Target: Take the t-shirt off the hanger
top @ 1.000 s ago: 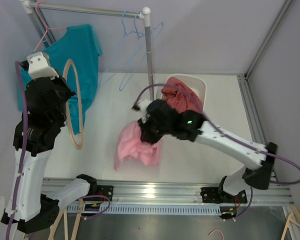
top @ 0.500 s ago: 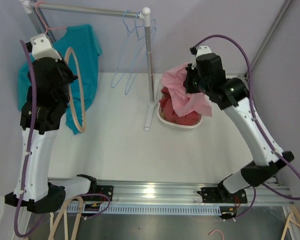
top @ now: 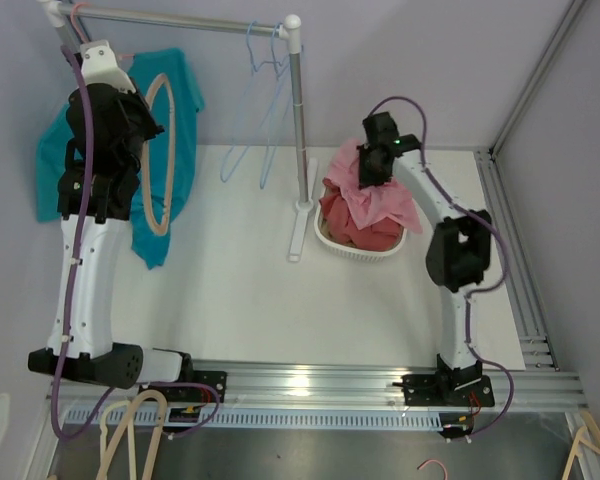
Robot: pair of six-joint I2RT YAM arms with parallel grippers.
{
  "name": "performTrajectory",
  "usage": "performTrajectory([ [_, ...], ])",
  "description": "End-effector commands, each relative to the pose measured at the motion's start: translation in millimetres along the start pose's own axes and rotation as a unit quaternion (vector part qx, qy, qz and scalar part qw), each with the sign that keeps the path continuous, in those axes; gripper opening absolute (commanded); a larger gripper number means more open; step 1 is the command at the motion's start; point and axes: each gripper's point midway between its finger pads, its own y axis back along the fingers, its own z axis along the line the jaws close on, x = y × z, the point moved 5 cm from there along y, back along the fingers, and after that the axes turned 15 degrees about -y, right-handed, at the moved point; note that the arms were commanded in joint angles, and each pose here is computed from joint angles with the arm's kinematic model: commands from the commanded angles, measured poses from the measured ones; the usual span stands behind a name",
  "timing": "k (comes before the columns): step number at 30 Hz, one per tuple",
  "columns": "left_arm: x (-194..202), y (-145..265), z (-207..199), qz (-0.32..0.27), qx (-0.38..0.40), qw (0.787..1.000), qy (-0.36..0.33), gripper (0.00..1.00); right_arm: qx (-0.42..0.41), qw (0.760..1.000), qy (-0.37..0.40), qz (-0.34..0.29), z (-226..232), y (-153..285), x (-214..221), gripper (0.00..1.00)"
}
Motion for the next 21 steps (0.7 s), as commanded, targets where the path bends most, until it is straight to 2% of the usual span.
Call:
performTrajectory([
  [1, -23, -5, -7, -0.041, 0.043, 0.998, 0.007, 0.01, 0.041, 0.991, 0.007, 0.129, -13, -74, 53, 0.00],
  [2, -23, -6, -7, -0.043, 0.044, 0.998, 0.006, 0.01, 0.065, 0.985, 0.008, 0.162, -22, -96, 73, 0.00],
  [5, -26, -9, -8, -0.054, 0.047, 0.997, 0.004, 0.01, 0.079, 0.980, 0.004, 0.182, -35, -114, 94, 0.00],
  [11, -29, -16, -11, -0.062, 0.050, 0.997, -0.006, 0.01, 0.083, 0.982, 0.002, 0.169, -42, -107, 93, 0.01],
  [15, -28, -22, -17, -0.076, 0.064, 0.995, -0.009, 0.01, 0.063, 0.988, -0.007, 0.138, -36, -80, 79, 0.10],
  [16, -29, -23, -18, -0.081, 0.067, 0.994, -0.009, 0.01, 0.054, 0.991, -0.012, 0.119, -31, -65, 68, 0.16],
  [17, -28, -26, -21, -0.086, 0.076, 0.993, -0.011, 0.01, 0.050, 0.993, -0.015, 0.106, -29, -58, 62, 0.26],
  [18, -29, -26, -22, -0.090, 0.079, 0.993, -0.011, 0.01, 0.048, 0.994, -0.017, 0.095, -28, -50, 57, 0.47],
  [20, -29, -31, -28, -0.092, 0.093, 0.991, -0.013, 0.01, 0.038, 0.997, -0.024, 0.062, -22, -26, 41, 0.71],
  [21, -28, -34, -30, -0.090, 0.098, 0.991, -0.015, 0.01, 0.034, 0.998, -0.025, 0.052, -21, -19, 36, 0.76],
])
